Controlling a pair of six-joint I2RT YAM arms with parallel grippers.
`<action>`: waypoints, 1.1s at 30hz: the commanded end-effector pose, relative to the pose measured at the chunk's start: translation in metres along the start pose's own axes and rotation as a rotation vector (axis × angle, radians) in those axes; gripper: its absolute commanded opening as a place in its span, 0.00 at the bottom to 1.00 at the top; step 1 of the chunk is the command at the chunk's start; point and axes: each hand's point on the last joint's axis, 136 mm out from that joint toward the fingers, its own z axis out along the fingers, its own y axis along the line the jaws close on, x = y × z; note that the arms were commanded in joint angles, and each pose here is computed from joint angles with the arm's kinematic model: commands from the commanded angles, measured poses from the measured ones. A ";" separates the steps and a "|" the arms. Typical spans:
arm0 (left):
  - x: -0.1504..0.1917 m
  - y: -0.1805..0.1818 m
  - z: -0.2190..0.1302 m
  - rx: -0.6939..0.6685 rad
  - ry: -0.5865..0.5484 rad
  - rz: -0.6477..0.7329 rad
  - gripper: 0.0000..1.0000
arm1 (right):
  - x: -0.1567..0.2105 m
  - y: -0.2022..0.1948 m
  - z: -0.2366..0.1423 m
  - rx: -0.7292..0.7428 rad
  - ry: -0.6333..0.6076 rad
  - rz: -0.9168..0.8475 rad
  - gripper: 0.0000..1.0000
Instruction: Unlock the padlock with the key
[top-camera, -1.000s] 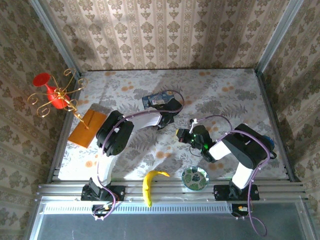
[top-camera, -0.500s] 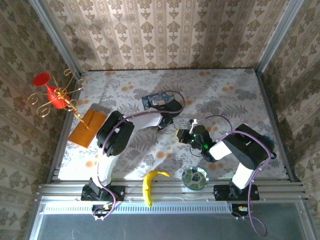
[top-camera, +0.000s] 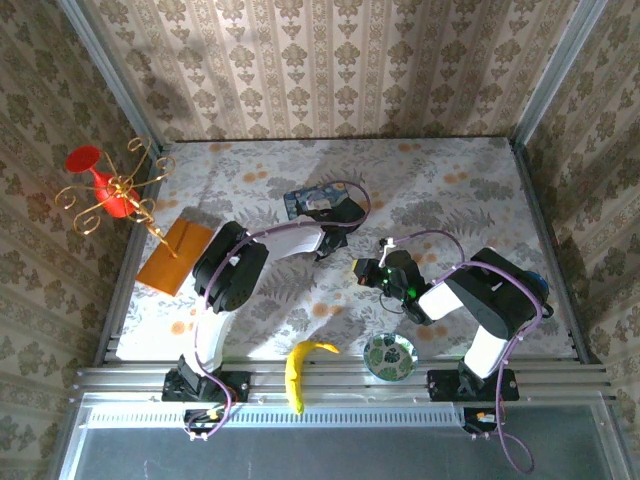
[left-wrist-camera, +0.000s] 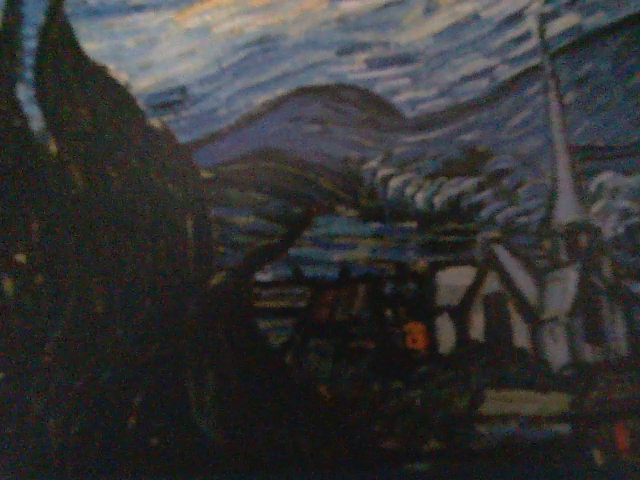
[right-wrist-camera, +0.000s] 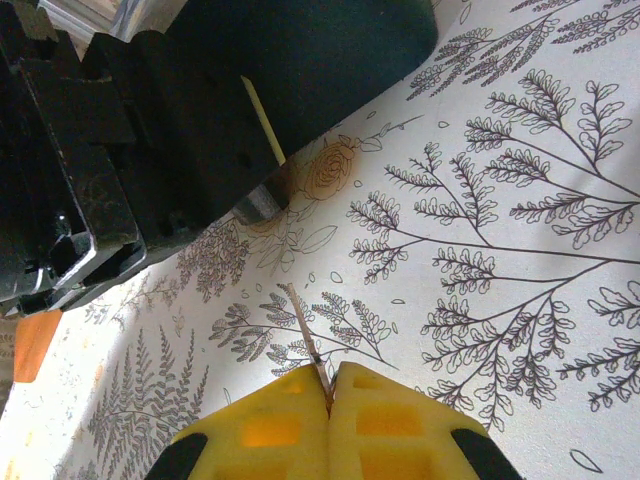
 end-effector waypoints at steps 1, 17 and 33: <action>0.010 -0.003 -0.001 0.022 0.040 0.008 0.33 | 0.000 0.001 0.006 0.000 0.009 -0.004 0.00; 0.013 -0.036 -0.025 0.359 0.313 -0.255 0.16 | 0.009 -0.007 0.023 -0.055 -0.002 0.051 0.00; 0.008 -0.043 -0.036 0.491 0.393 -0.360 0.15 | -0.002 -0.011 0.030 -0.051 -0.027 0.110 0.00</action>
